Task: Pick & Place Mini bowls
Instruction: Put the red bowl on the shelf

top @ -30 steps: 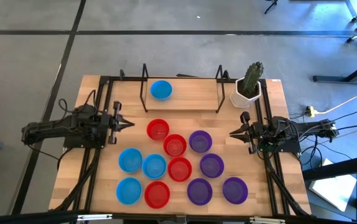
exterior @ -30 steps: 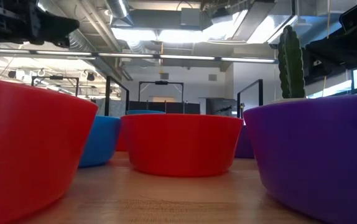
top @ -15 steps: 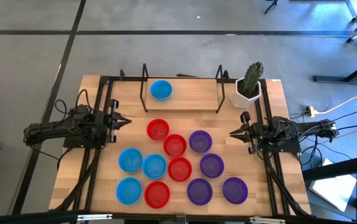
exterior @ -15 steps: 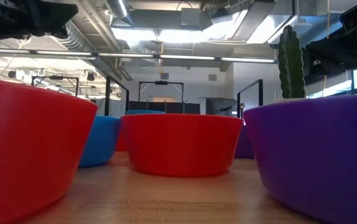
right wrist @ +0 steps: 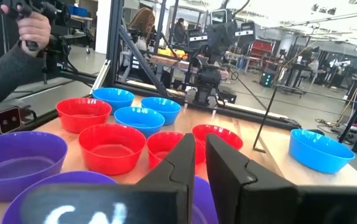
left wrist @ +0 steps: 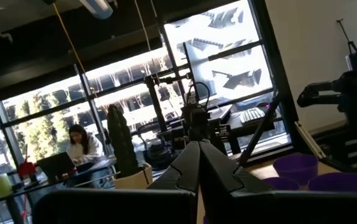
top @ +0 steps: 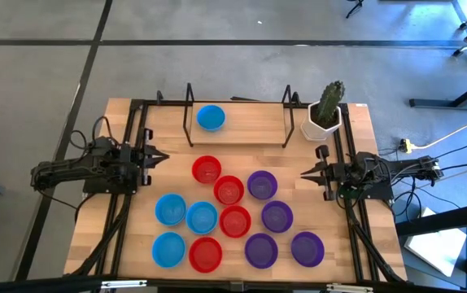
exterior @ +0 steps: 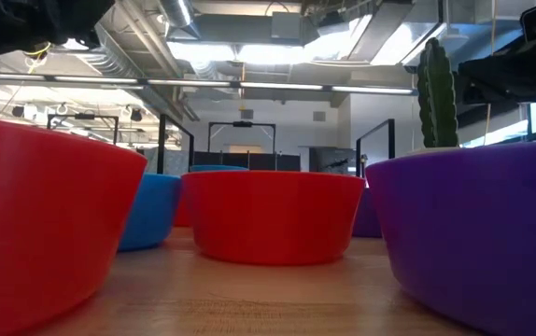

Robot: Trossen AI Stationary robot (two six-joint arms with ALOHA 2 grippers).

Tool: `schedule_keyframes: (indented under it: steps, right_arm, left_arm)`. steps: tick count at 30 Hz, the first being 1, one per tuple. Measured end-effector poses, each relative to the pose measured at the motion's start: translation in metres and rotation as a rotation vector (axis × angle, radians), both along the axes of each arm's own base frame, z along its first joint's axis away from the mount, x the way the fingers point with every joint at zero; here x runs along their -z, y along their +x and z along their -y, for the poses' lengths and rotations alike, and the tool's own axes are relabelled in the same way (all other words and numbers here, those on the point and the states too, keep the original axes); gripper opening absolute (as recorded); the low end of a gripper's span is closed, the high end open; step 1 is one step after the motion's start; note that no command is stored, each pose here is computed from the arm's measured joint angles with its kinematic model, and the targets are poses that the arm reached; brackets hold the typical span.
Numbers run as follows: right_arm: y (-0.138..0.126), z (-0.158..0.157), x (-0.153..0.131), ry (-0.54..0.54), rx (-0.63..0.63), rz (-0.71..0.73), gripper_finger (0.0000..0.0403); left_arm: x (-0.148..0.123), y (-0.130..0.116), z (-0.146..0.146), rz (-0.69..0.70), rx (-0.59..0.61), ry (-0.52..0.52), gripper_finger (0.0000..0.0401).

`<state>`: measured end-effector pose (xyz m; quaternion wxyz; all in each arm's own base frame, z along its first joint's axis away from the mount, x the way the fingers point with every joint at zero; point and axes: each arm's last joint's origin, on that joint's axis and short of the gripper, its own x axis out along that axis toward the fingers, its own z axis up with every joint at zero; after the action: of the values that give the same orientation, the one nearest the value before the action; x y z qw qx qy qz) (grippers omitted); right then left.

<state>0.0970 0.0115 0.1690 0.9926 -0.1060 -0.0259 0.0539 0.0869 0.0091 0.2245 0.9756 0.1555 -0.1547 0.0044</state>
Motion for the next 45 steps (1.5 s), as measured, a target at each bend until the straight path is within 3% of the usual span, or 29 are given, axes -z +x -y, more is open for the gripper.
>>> schedule_keyframes:
  steps: [6, 19, 29, 36, 45]
  right_arm:
    - [0.000, 0.000, 0.000, -0.062, 0.003, 0.009, 0.0042]
    - [-0.001, 0.000, -0.012, -0.016, 0.003, 0.130, 0.0042]
    - [-0.001, 0.000, -0.012, 0.020, -0.001, 0.118, 0.0041]
    - [-0.001, 0.000, -0.011, 0.025, -0.001, 0.117, 0.0006]
    - [-0.001, 0.001, -0.011, 0.022, 0.026, 0.113, 0.0006]
  left_arm:
    - [-0.008, -0.003, 0.000, 0.024, 0.002, 0.000, 0.0006]
    - [-0.012, -0.001, 0.000, 0.067, -0.012, 0.028, 0.0001]
    - [-0.007, 0.001, 0.000, 0.009, -0.012, 0.015, 0.0010]
    - [-0.007, 0.001, 0.000, 0.010, -0.012, 0.016, 0.0005]
    - [-0.007, 0.001, 0.000, 0.010, -0.013, 0.016, 0.0008]
